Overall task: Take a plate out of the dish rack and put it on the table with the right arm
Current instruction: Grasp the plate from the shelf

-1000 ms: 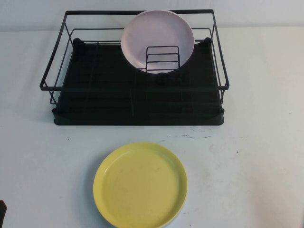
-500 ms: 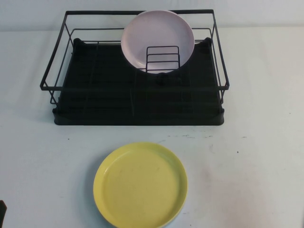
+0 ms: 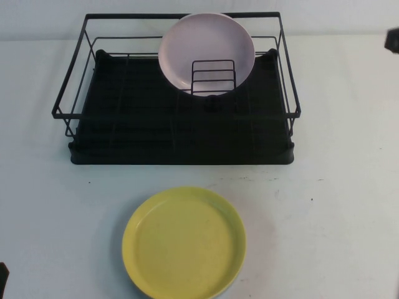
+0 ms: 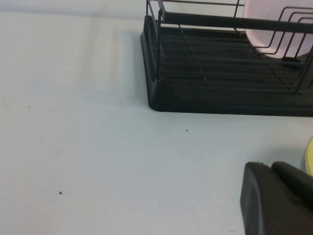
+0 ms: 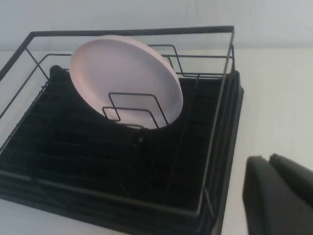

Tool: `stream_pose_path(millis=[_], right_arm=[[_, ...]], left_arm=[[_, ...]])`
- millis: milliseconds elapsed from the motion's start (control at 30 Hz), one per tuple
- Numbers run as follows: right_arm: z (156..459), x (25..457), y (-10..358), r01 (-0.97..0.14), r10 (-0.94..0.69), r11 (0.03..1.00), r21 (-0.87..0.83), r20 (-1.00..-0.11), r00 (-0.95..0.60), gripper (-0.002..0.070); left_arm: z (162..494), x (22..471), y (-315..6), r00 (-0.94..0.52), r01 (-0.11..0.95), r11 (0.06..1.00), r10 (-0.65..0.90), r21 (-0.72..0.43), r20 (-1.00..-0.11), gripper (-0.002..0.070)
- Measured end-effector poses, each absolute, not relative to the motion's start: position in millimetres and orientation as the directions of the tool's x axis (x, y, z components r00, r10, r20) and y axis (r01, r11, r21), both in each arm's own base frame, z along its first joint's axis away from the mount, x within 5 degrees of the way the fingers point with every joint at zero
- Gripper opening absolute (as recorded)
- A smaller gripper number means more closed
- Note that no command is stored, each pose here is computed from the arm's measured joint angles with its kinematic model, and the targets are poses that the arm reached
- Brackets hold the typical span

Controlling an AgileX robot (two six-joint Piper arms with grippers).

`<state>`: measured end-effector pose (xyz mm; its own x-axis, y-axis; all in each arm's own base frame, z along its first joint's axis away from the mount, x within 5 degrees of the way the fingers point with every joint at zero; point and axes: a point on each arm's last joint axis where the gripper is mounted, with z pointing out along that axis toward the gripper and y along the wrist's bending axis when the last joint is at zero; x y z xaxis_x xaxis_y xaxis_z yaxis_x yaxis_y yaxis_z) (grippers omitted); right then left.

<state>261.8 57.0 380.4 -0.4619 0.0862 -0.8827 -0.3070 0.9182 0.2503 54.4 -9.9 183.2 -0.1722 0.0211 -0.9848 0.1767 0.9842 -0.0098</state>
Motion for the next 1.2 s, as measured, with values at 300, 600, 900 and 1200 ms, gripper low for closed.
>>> stream_pose_path(millis=[300, 600, 900, 1200], right_arm=[[384.4, 399.3, 84.3, -0.45, -0.073, 0.866, 0.22, -0.833, -0.548, -0.0018], [370.3, 478.6, 106.0, -0.584, -0.2, 0.789, 0.193, -0.817, -0.541, -0.0018], [345.9, 496.0, 133.6, -0.657, -0.278, 0.741, 0.139, -0.827, -0.489, -0.0018], [326.0, 502.2, 140.2, -0.665, -0.275, 0.723, 0.186, -0.806, -0.524, -0.0018]], left_arm=[[183.2, 54.4, -9.9, -0.172, 0.177, 0.984, 0.021, -0.01, -0.985, -0.0004], [183.2, 54.4, -9.9, -0.172, 0.177, 0.984, 0.021, -0.01, -0.985, -0.0004], [183.2, 54.4, -9.9, -0.172, 0.177, 0.984, 0.021, -0.01, -0.985, -0.0004], [183.2, 54.4, -9.9, -0.172, 0.177, 0.984, 0.021, -0.01, -0.985, -0.0004]])
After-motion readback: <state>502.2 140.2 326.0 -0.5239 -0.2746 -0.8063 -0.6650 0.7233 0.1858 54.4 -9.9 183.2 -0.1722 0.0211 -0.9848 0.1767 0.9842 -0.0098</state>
